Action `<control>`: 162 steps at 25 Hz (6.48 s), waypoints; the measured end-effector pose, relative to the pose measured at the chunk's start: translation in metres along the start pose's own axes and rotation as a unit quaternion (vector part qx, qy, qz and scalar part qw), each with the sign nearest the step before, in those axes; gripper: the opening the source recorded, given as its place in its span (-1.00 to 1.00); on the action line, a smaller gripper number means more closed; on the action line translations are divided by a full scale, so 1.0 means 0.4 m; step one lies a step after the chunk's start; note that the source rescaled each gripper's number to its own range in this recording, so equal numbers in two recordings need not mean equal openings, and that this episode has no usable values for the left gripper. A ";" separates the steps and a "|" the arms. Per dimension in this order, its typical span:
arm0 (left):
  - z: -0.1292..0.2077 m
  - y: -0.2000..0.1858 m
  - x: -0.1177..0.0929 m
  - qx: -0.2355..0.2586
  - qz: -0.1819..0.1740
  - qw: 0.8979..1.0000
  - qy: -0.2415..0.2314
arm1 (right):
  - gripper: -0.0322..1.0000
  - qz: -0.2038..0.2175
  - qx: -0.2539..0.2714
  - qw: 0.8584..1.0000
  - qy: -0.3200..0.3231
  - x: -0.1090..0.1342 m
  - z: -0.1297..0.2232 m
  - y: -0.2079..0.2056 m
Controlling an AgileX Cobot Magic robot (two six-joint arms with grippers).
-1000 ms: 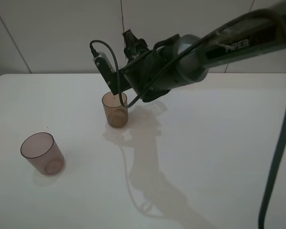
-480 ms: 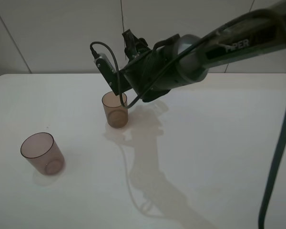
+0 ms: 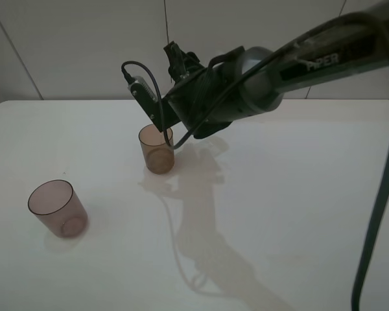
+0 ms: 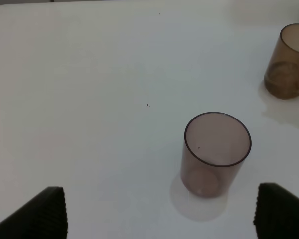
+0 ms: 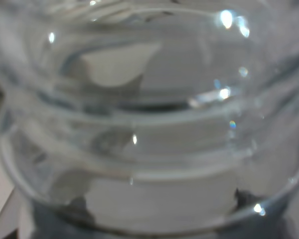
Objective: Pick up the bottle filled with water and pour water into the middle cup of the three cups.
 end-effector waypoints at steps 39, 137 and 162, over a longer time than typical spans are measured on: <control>0.000 0.000 0.000 0.000 0.000 1.000 0.000 | -0.92 -0.218 -0.231 0.811 0.491 0.127 0.034 -0.125; 0.000 0.000 0.000 0.000 0.000 1.000 0.000 | 0.31 -0.043 -0.060 0.453 0.888 0.351 0.609 -0.833; 0.000 0.000 0.000 0.000 0.000 1.000 0.000 | 0.31 -0.083 -0.046 0.512 0.854 0.514 0.494 -0.907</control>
Point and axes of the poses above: a point on each arm's last joint axis where the gripper is mounted, y pointing out along that axis toward the gripper, x along the wrist's bending axis when the last joint is at zero, z = x × y, the point moved 2 cm from there along y, pointing out along that axis toward the gripper, and after that the axes turned 8 degrees about -y, right-handed, at the moved point
